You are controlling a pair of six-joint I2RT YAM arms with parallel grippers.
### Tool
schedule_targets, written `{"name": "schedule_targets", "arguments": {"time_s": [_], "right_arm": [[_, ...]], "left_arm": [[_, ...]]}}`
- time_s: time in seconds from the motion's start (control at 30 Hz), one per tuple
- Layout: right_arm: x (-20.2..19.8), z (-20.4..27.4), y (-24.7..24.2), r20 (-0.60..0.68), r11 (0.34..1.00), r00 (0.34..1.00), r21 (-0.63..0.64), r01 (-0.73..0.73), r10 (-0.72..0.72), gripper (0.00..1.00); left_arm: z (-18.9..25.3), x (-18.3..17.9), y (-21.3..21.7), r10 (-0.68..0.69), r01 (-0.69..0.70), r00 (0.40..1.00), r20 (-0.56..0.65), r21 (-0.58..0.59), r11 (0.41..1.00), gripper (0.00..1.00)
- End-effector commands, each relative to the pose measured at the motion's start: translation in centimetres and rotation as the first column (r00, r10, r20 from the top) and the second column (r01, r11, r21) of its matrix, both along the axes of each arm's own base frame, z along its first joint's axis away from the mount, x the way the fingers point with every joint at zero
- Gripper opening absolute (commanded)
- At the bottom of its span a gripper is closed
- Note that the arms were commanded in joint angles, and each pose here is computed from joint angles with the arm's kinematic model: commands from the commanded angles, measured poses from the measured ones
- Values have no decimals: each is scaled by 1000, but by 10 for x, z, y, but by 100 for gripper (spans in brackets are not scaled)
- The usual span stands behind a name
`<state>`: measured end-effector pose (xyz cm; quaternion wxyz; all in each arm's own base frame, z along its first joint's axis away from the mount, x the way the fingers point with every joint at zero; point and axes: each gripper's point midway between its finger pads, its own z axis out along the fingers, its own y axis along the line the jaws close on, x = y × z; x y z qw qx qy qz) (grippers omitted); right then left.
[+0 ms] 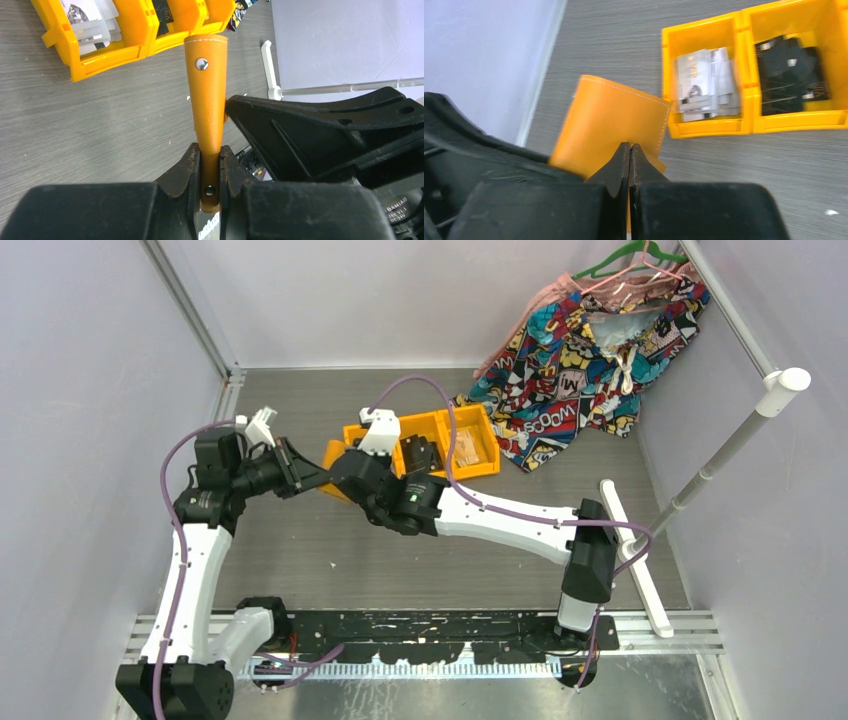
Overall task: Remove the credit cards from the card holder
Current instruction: Open the card holder.
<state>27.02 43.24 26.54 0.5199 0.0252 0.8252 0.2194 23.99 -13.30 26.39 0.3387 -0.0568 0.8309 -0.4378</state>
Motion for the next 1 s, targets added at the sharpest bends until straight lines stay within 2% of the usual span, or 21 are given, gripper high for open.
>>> {"name": "schedule_targets", "arguments": {"time_s": [0.0,0.2,0.3,0.33,0.37,0.43,0.47,0.53,0.7,0.87,0.97], "right_arm": [[11,-1,-50,44,987,992,-103,125,-121,1],[5,-1,-63,38,990,992,-77,120,-117,1],[-1,0,-64,19,997,998,-53,61,-61,3],[-3,1,-61,-2,1000,1000,-26,12,-13,15],[-5,4,-59,-22,999,999,13,-39,39,33],[-10,13,-50,-57,974,980,141,-180,189,63],[-14,21,-49,-60,950,965,203,-238,255,72],[-20,36,-50,-58,897,927,279,-342,372,81],[-47,63,-57,-67,728,766,370,-577,640,88],[-64,67,-54,-94,629,655,406,-663,750,87],[-70,63,-45,-102,582,610,454,-674,786,80]], "left_arm": [[49,-8,-6,-48,51,985,165,-13,999,0],[52,-4,0,-17,13,981,194,24,1000,0],[55,-4,-1,-29,25,979,202,23,999,0],[56,-6,-3,-38,35,979,201,16,999,0],[57,-8,-5,-50,49,979,197,8,999,0],[60,-13,-9,-81,86,977,196,-16,996,0],[62,-16,-12,-101,108,975,199,-28,994,0],[68,-23,-16,-141,154,966,215,-44,987,0],[79,-43,-25,-239,264,932,271,-59,963,0],[90,-62,-33,-321,363,899,298,-96,927,0],[95,-68,-34,-332,378,891,311,-99,921,0]]}}
